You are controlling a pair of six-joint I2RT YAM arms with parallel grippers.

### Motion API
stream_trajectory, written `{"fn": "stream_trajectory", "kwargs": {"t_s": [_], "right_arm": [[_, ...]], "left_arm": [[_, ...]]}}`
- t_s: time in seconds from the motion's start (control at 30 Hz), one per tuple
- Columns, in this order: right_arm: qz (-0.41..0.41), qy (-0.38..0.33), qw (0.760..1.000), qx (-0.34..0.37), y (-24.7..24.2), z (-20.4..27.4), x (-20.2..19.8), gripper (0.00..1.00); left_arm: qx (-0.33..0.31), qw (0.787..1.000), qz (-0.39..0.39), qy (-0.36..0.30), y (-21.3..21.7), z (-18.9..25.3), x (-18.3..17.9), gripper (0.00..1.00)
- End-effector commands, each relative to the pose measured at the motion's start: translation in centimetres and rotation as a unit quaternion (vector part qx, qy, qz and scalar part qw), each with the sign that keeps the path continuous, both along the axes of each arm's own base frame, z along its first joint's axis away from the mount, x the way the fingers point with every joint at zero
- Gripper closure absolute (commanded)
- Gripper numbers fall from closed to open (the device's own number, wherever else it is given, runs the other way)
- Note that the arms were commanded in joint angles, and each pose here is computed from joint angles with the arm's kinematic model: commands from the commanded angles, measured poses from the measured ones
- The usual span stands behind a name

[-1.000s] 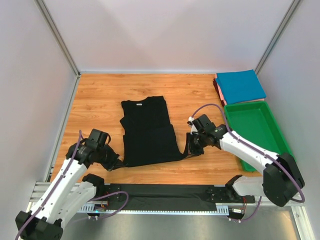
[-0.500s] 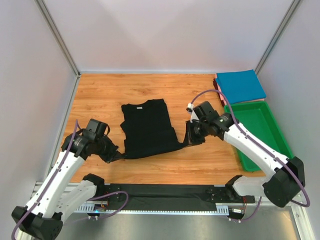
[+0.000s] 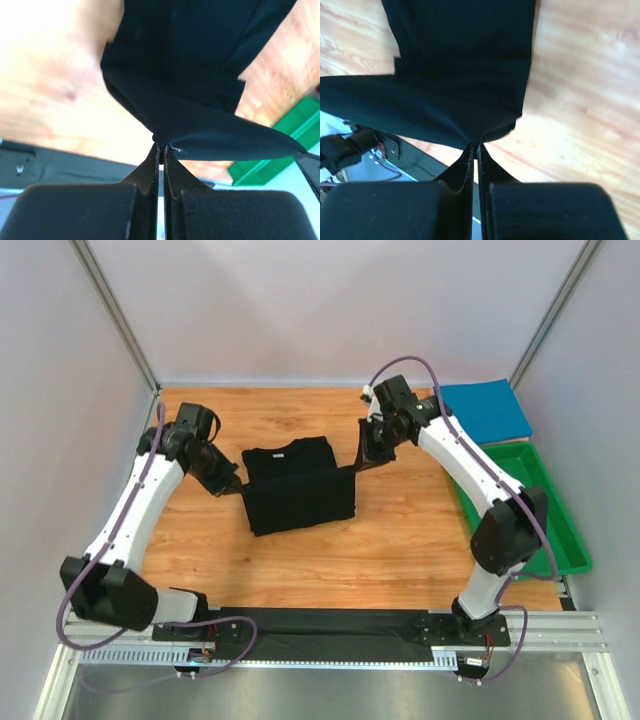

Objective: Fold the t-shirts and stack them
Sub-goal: Fold the tshirt

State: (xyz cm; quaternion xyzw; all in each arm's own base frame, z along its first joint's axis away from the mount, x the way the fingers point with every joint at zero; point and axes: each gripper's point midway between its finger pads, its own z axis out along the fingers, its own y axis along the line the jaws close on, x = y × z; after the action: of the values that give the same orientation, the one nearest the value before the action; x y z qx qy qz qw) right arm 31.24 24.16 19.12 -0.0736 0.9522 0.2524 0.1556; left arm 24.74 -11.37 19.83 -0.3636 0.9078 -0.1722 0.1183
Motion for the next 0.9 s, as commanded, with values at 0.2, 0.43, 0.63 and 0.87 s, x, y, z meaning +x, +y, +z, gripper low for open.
{"fn": "stream_trajectory", "kwargs": {"t_s": [0.2, 0.43, 0.63, 0.87], "right_arm": [[0.013, -0.066, 0.998, 0.019, 3.1, 2.3, 9.5, 1.00], [-0.002, -0.119, 0.989, 0.084, 6.2, 2.8, 14.9, 1.00], [-0.020, -0.151, 0.983, 0.101, 7.8, 0.4, 19.1, 1.00], [-0.043, -0.175, 0.977, 0.112, 7.9, -2.5, 23.0, 1.00]], "left_arm": [[0.019, 0.999, -0.003, -0.045, 2.7, 1.2, 10.1, 1.00], [0.012, 0.998, 0.011, -0.066, 4.1, 1.4, 16.4, 1.00], [-0.010, 0.996, 0.000, -0.085, 3.9, -0.8, 20.4, 1.00], [-0.037, 0.994, -0.002, -0.099, 4.7, -5.4, 25.7, 1.00]]}}
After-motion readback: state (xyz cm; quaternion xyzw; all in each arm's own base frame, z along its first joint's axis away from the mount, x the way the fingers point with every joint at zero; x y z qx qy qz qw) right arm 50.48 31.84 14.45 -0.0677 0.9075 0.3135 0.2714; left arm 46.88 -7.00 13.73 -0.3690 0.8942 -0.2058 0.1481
